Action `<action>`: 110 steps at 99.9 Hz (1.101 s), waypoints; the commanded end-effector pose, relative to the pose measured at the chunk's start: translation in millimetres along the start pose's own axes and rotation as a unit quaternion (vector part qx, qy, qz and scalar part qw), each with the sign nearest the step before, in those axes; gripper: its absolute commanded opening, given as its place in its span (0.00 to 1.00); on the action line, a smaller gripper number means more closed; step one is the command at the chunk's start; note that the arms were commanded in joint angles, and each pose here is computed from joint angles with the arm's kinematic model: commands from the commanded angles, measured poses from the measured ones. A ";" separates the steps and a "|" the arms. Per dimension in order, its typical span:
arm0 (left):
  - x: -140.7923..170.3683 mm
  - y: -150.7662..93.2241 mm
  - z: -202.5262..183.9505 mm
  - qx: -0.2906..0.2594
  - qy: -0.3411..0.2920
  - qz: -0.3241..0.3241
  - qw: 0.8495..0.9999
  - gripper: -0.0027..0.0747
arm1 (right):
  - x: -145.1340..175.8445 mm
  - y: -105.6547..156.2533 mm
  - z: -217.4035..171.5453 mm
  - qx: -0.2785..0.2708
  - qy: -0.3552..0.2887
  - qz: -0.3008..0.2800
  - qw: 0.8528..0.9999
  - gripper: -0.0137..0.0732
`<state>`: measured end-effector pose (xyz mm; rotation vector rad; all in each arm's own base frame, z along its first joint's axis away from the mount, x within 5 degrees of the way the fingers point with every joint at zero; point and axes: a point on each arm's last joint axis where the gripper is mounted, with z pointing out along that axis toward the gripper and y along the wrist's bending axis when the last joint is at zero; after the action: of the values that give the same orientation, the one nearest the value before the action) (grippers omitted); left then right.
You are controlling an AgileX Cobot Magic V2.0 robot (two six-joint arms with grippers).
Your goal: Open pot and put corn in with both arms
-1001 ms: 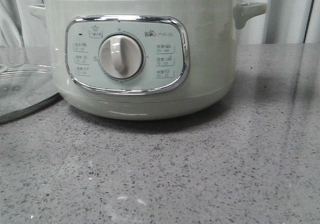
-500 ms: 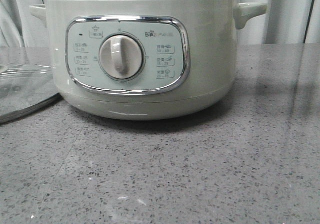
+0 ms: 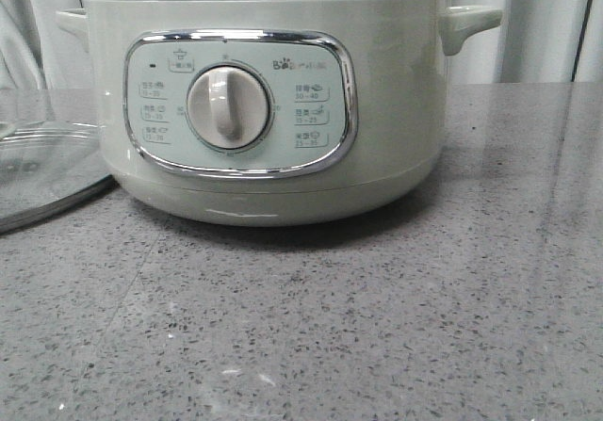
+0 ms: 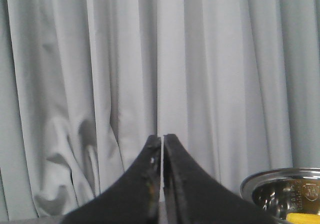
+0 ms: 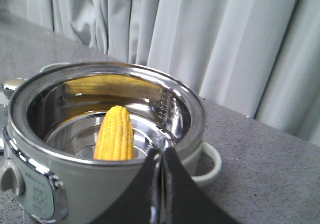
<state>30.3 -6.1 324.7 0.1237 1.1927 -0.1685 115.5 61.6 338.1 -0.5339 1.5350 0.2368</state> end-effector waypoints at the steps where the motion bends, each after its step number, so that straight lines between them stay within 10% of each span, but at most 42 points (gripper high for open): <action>1: -3.3 -0.1 -4.7 0.001 -0.034 -0.025 0.999 0.01 | -4.0 -3.6 -18.8 0.026 -0.077 -0.012 0.997 0.08; 110: 29.1 -0.2 -13.8 -0.001 0.016 -0.034 0.999 0.01 | 6.2 -5.9 -85.0 0.103 -0.153 -0.027 0.982 0.08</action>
<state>37.3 -7.5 277.7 0.1063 1.3467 -0.2019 46.3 16.3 323.0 -0.3649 1.3173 0.1276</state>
